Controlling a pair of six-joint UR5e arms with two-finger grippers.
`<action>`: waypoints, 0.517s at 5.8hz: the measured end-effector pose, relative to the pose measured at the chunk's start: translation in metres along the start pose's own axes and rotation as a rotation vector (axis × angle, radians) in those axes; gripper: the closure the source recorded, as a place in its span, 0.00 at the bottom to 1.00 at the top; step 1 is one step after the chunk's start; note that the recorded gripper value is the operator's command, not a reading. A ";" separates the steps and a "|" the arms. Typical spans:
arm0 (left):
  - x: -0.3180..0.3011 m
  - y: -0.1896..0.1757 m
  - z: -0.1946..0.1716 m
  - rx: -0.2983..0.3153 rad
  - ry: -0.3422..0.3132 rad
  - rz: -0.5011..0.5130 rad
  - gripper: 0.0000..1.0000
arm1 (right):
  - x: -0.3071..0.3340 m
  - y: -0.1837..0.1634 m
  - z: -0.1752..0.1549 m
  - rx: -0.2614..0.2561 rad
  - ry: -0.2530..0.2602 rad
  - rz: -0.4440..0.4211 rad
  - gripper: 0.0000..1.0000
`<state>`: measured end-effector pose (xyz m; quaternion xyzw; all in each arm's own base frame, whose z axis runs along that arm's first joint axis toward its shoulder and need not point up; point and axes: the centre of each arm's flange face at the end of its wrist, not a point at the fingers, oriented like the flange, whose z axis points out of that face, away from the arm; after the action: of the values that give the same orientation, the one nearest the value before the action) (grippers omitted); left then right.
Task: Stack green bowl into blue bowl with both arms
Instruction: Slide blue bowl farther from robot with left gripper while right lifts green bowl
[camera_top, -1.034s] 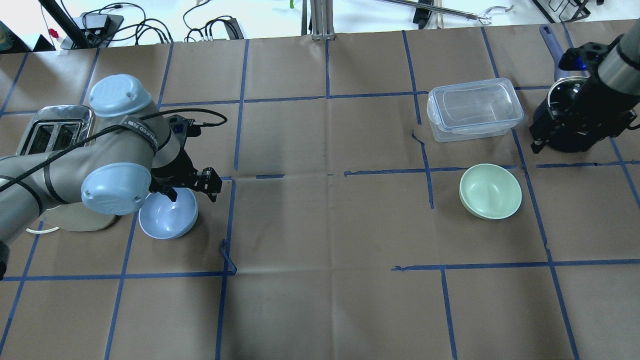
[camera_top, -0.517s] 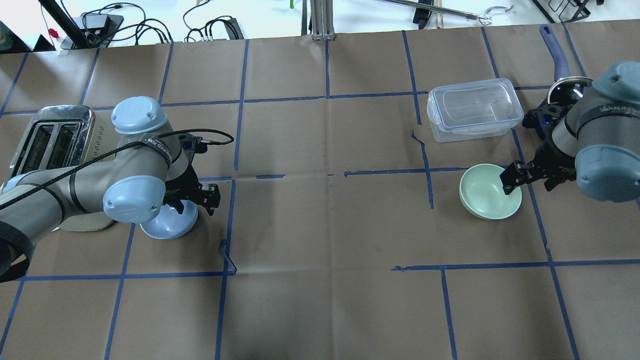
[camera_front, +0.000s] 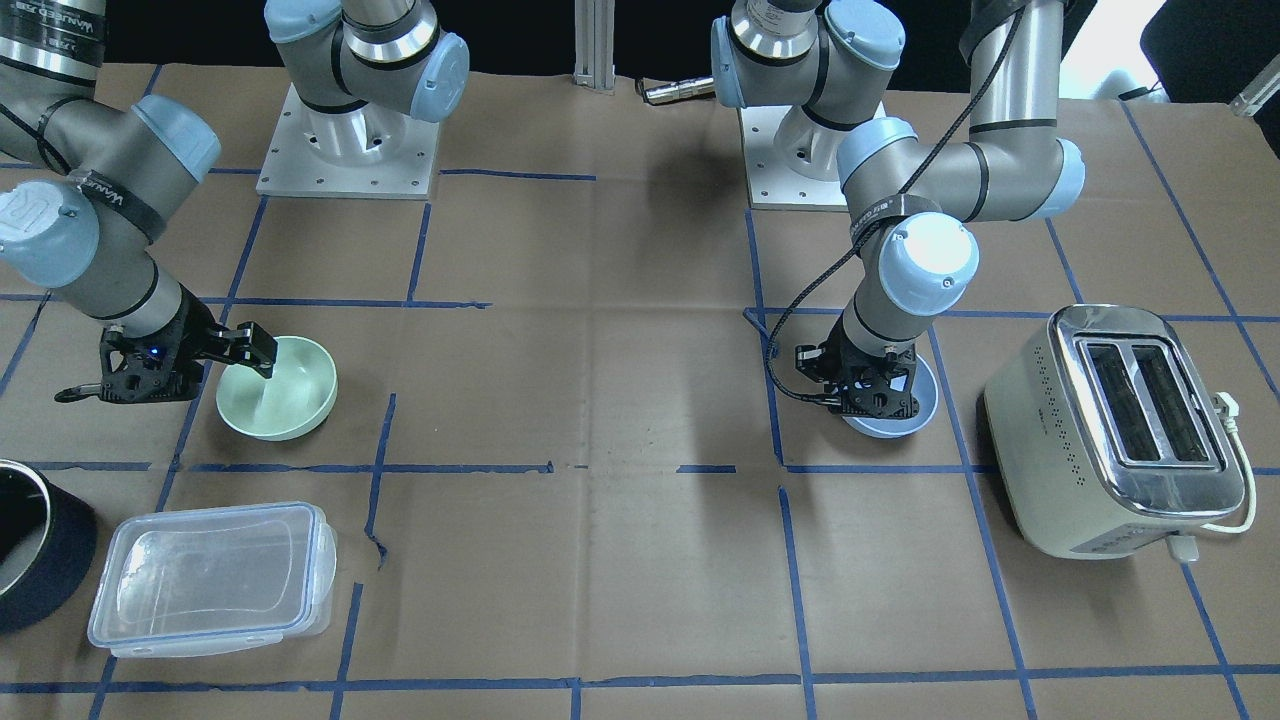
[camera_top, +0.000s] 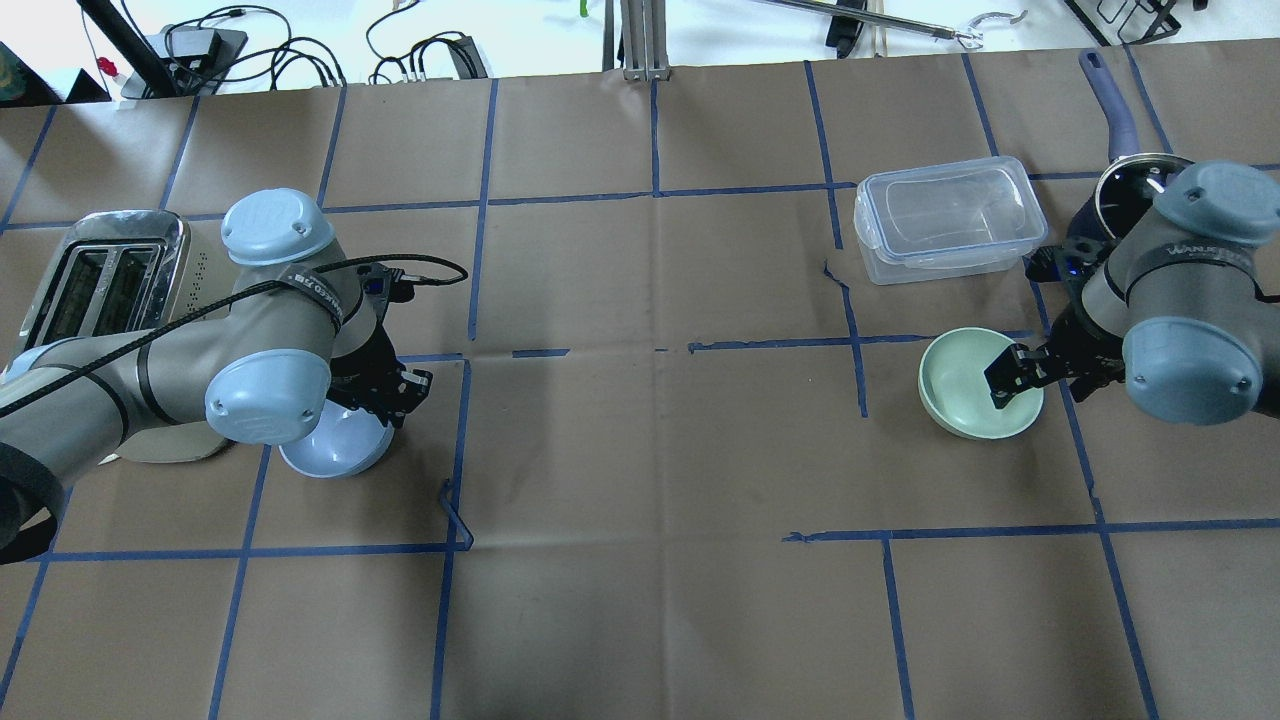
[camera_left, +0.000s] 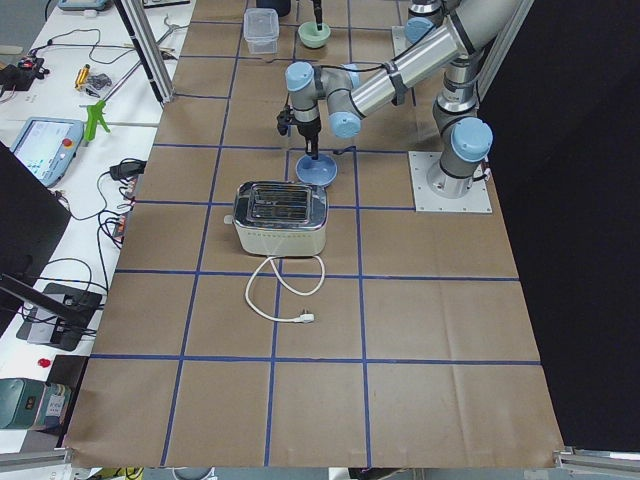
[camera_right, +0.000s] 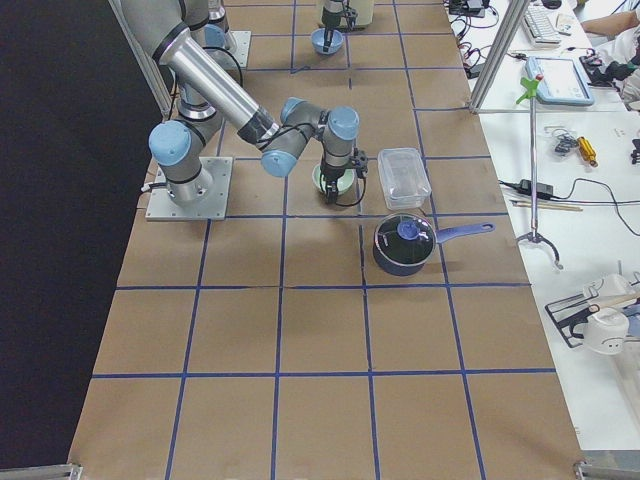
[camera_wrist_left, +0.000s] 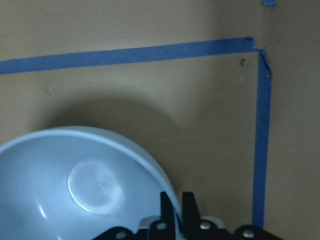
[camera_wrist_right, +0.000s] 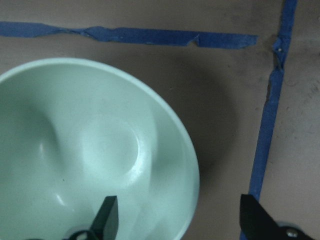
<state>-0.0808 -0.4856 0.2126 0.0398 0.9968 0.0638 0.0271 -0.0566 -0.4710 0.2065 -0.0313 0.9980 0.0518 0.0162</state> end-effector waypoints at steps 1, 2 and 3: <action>0.020 -0.011 -0.019 0.041 -0.007 0.007 0.98 | 0.000 -0.001 -0.001 0.001 0.002 0.004 0.93; 0.069 -0.027 -0.046 0.102 -0.014 0.024 0.98 | 0.001 -0.001 -0.002 0.005 0.003 0.006 0.94; 0.139 -0.043 -0.068 0.164 -0.014 0.046 0.96 | 0.001 -0.001 -0.005 0.011 0.004 0.008 0.94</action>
<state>-0.2261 -0.5253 0.2675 0.0650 0.9973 -0.0175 0.0295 -0.0573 -0.4730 0.2112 -0.0273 0.9984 0.0464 0.0142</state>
